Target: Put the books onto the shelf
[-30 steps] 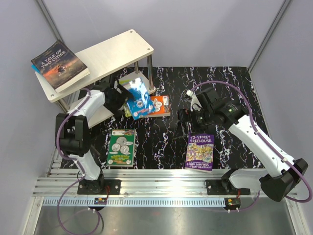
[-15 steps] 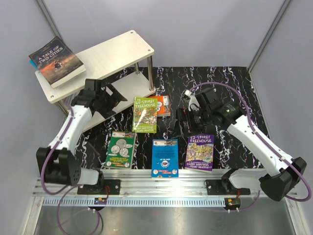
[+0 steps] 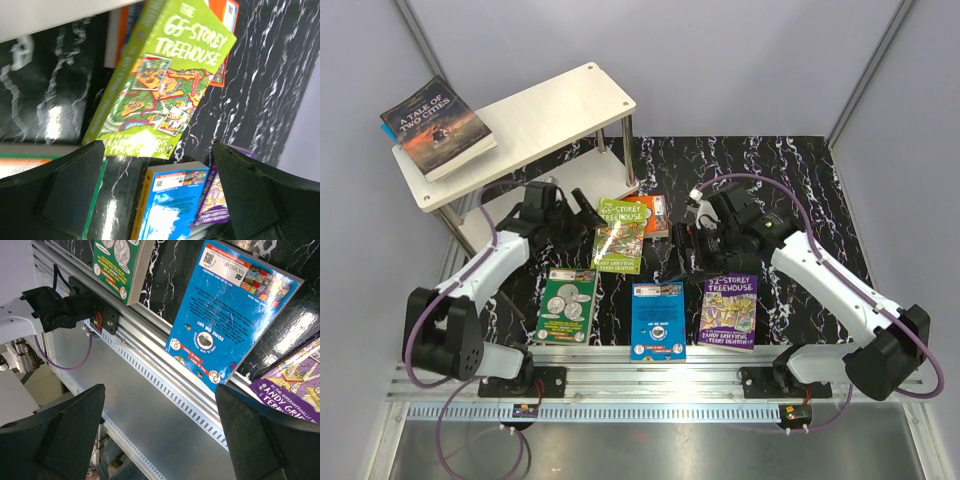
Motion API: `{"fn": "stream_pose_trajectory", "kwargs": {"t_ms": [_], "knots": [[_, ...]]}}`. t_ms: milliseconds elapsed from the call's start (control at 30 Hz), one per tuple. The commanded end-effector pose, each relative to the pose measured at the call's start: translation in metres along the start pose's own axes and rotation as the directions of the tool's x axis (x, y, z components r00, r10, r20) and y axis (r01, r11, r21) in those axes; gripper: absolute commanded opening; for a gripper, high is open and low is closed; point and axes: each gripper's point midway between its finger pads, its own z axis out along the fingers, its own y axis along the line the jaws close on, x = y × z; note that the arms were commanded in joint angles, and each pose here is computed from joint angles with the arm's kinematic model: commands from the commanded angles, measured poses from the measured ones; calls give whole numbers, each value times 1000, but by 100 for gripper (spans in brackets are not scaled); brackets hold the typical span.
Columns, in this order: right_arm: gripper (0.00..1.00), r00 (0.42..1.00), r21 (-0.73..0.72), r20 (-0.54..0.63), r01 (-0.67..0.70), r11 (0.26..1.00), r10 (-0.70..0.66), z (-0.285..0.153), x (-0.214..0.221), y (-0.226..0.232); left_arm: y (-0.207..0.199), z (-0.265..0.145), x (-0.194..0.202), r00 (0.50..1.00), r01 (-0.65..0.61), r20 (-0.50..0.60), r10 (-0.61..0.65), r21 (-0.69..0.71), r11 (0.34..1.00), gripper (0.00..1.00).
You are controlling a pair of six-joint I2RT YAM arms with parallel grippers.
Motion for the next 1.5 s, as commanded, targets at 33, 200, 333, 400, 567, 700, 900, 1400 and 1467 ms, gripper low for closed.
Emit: {"fn": "stream_pose_trajectory", "kwargs": {"t_ms": [33,200,333,400,567,700,900,1400,1467], "knots": [[98,999,-18,20,-26,999,27,10,-10,-12,-18,26,-2,987,-162,34,160,61,985,99],[97,996,-23,-15,-92,996,92,19,-24,-25,1,53,-2,976,-219,6,219,0,976,99],[96,995,-15,-37,-94,995,94,24,-25,-27,7,69,-10,961,-275,-3,275,-39,961,99],[96,994,0,-51,-97,995,97,27,-22,-32,10,80,-11,952,-306,-26,305,-41,951,99],[96,992,27,-70,-105,994,107,33,-20,-42,6,96,1,940,-333,-78,333,18,943,99],[96,991,41,-76,-104,994,107,36,-23,-46,20,103,24,937,-325,-126,325,18,945,99],[96,988,54,-86,-122,991,126,40,-21,-53,20,110,45,949,-277,-141,282,56,959,67],[96,992,56,-56,-110,992,113,27,-17,-53,-29,82,22,998,-31,-33,45,331,943,0],[96,993,57,-48,-104,993,107,25,-17,-53,-36,67,13,999,34,-2,-36,395,918,0]]}}
